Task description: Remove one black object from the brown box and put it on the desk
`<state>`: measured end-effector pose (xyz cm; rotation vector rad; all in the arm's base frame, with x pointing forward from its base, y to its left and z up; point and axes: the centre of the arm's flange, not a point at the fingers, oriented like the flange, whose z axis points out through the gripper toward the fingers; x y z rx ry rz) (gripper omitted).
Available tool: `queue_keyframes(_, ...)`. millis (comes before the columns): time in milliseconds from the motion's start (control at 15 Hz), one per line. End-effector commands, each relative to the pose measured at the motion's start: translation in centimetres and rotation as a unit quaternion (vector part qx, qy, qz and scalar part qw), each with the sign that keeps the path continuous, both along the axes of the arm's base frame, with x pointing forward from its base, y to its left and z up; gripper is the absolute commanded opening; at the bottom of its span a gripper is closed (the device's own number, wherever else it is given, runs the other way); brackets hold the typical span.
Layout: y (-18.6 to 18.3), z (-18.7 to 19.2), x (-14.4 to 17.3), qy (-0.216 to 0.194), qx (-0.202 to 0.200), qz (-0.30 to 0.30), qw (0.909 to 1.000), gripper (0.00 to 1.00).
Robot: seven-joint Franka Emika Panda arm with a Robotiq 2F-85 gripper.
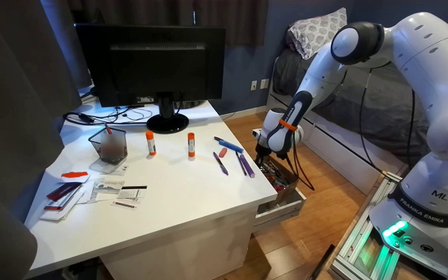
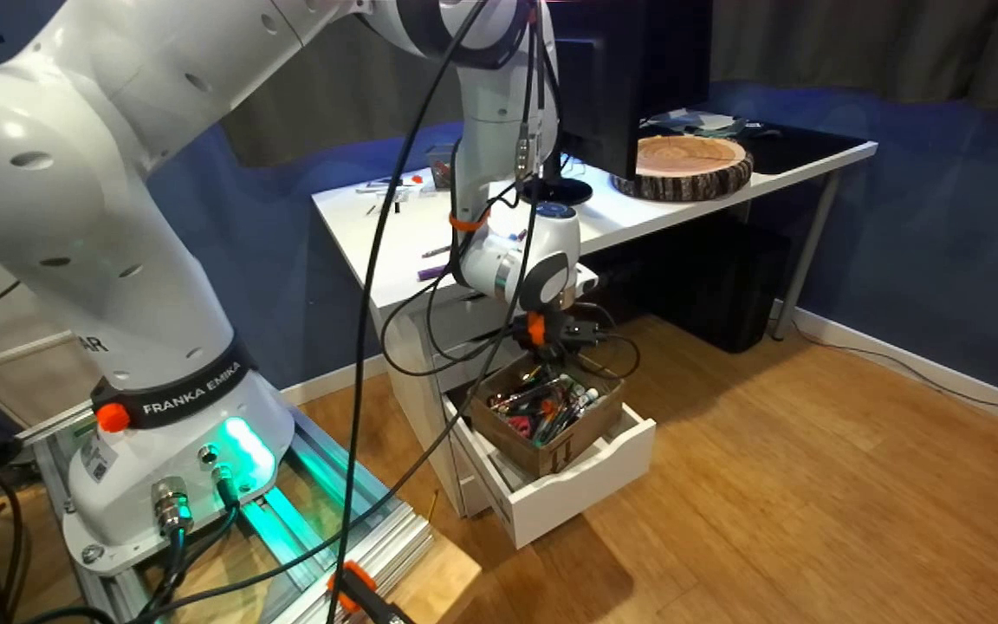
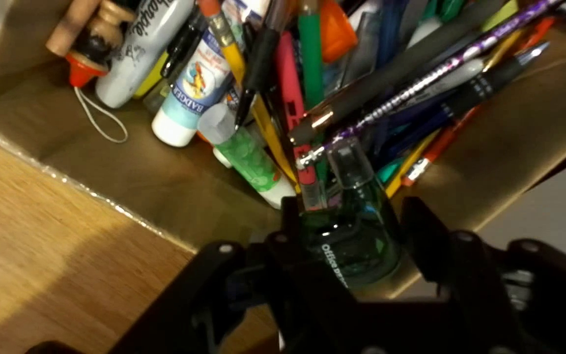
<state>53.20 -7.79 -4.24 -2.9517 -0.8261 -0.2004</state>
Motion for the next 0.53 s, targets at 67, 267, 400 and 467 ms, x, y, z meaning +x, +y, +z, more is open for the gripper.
queue_keyframes(67,-1.1,7.0,-2.8,0.024,0.004,0.02,0.9995,0.29)
queue_keyframes(267,-1.2,12.3,-3.7,0.034,-0.001,0.036,0.9987,0.29)
queue_keyframes(400,-1.0,15.8,-3.7,0.037,-0.004,0.045,0.9983,0.29)
queue_keyframes(467,-0.7,17.7,-3.5,0.034,-0.01,0.047,0.9983,0.29)
